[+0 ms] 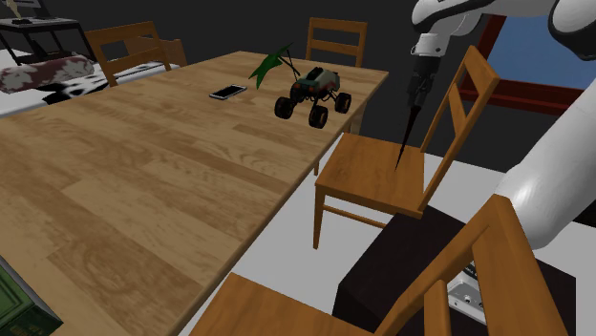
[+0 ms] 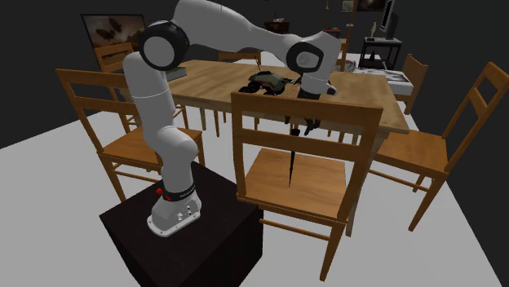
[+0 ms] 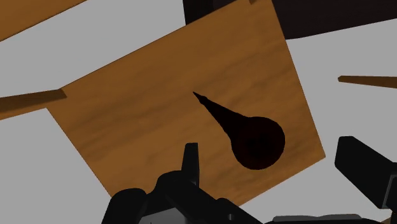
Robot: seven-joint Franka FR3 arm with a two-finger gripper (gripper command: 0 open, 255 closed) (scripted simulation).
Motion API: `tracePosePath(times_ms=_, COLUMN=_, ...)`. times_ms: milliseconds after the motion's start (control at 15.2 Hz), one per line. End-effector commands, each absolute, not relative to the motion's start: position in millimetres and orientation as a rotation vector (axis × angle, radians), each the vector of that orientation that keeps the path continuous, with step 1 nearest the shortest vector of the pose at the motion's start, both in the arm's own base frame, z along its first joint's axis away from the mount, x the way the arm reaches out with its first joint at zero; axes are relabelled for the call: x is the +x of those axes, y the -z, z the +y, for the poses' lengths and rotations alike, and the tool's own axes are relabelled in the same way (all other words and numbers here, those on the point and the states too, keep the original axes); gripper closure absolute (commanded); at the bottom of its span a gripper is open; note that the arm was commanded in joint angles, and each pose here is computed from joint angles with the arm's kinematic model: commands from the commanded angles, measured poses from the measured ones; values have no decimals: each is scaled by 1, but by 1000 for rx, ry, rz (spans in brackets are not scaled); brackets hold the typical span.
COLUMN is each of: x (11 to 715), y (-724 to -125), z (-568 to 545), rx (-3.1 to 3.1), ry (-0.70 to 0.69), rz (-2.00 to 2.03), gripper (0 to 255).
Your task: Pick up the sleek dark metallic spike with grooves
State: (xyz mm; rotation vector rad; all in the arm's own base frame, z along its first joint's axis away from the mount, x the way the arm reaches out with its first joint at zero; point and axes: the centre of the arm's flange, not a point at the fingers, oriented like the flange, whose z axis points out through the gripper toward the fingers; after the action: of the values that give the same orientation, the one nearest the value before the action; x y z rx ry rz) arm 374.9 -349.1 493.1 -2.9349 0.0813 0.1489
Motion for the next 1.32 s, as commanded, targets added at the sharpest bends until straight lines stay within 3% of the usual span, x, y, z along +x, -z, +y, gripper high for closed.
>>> tracePosePath(times_ms=0, x=375, y=-483, z=-349, rx=-2935, ry=-149, rz=81, gripper=0)
tracePosePath(times_ms=198, x=375, y=-475, z=-349, rx=-2935, ry=-149, rz=81, gripper=0)
tracePosePath(times_ms=264, x=375, y=-474, z=-349, rx=-2935, ry=-148, rz=81, gripper=255)
tracePosePath(times_ms=858, x=375, y=-475, z=-349, rx=-2935, ry=-149, rz=81, gripper=255)
tracePosePath(times_ms=1254, x=375, y=-506, z=-349, rx=-2935, ry=-149, rz=81, gripper=255)
